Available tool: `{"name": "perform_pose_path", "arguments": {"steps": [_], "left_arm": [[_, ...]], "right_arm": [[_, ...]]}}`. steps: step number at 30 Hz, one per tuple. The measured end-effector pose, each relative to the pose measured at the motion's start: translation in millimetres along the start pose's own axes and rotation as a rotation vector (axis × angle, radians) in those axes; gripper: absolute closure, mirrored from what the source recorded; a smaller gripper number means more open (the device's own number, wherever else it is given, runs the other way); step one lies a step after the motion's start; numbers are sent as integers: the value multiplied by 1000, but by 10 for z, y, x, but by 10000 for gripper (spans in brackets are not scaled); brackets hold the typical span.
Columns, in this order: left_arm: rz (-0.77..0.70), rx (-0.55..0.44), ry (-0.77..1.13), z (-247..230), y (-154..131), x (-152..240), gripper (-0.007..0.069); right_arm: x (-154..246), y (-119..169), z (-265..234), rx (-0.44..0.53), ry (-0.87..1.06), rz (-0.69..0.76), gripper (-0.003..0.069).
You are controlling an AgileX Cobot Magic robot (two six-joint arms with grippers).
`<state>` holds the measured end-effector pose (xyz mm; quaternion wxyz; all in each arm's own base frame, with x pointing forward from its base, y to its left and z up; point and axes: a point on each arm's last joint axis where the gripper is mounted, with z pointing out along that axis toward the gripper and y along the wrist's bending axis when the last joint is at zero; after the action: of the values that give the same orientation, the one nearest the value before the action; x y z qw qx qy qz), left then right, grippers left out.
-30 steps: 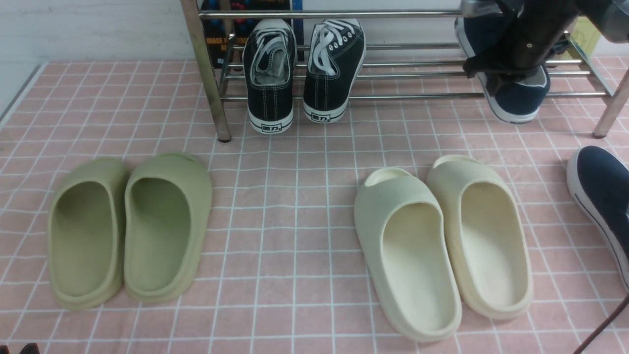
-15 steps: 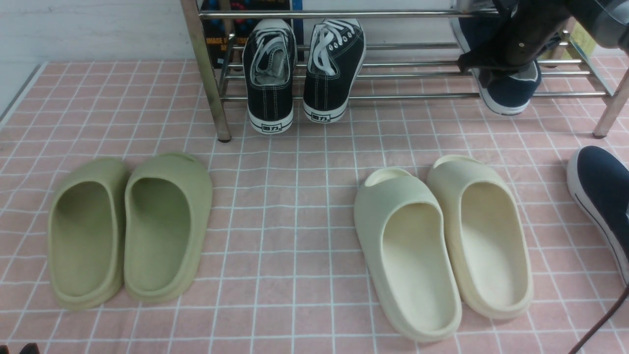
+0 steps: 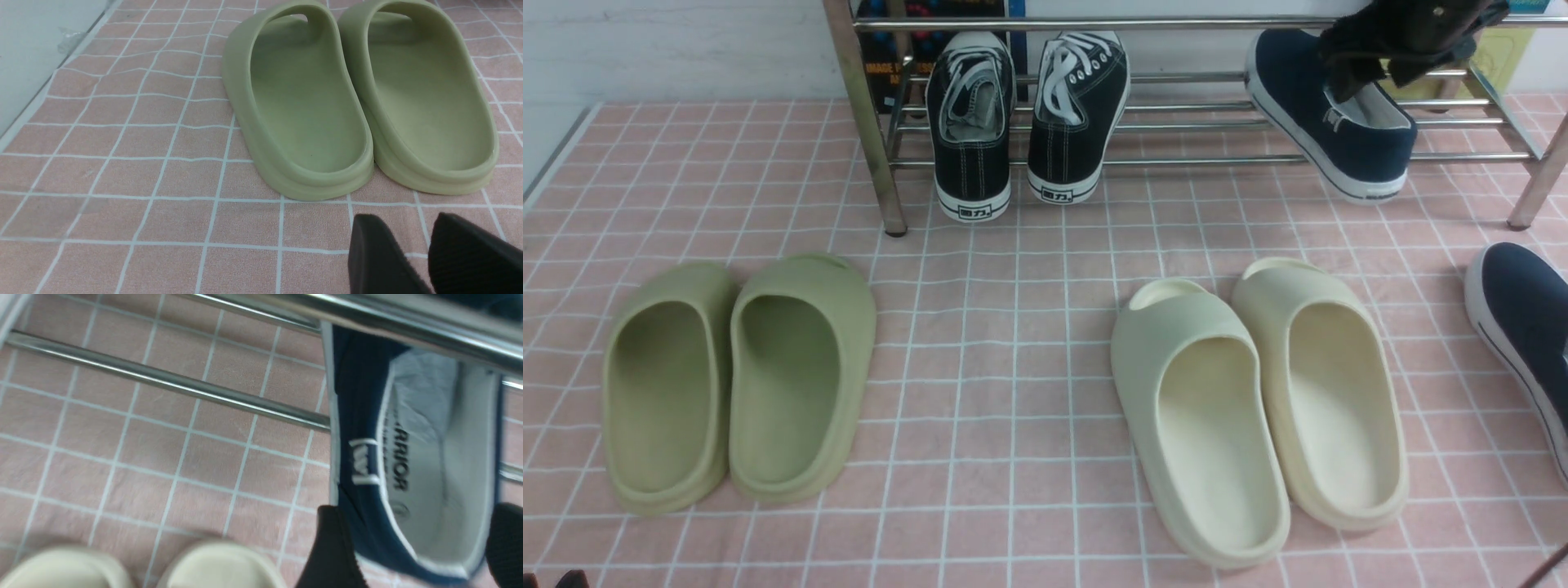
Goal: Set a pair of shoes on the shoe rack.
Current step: Use the right arm to grab the shoe closest to it
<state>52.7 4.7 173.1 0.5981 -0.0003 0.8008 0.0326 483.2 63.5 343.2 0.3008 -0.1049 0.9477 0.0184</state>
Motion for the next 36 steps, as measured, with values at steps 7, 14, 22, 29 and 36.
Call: {"name": "perform_pose_path", "arguments": {"steps": [7,14,22,29,36], "left_arm": [[0,0,0,0,0,0,386],[0,0,0,0,0,0,386],[0,0,0,0,0,0,386],[0,0,0,0,0,0,386],[0,0,0,0,0,0,386]], "right_arm": [[664,2,-540,0,178,15,193],[1641,-225,-808,41,344,145,239],[2276,-482,-498,109,384,278,251],[2325,-544,-90,112,410,275,251],[2399,-587,264,111,447,268,423]]}}
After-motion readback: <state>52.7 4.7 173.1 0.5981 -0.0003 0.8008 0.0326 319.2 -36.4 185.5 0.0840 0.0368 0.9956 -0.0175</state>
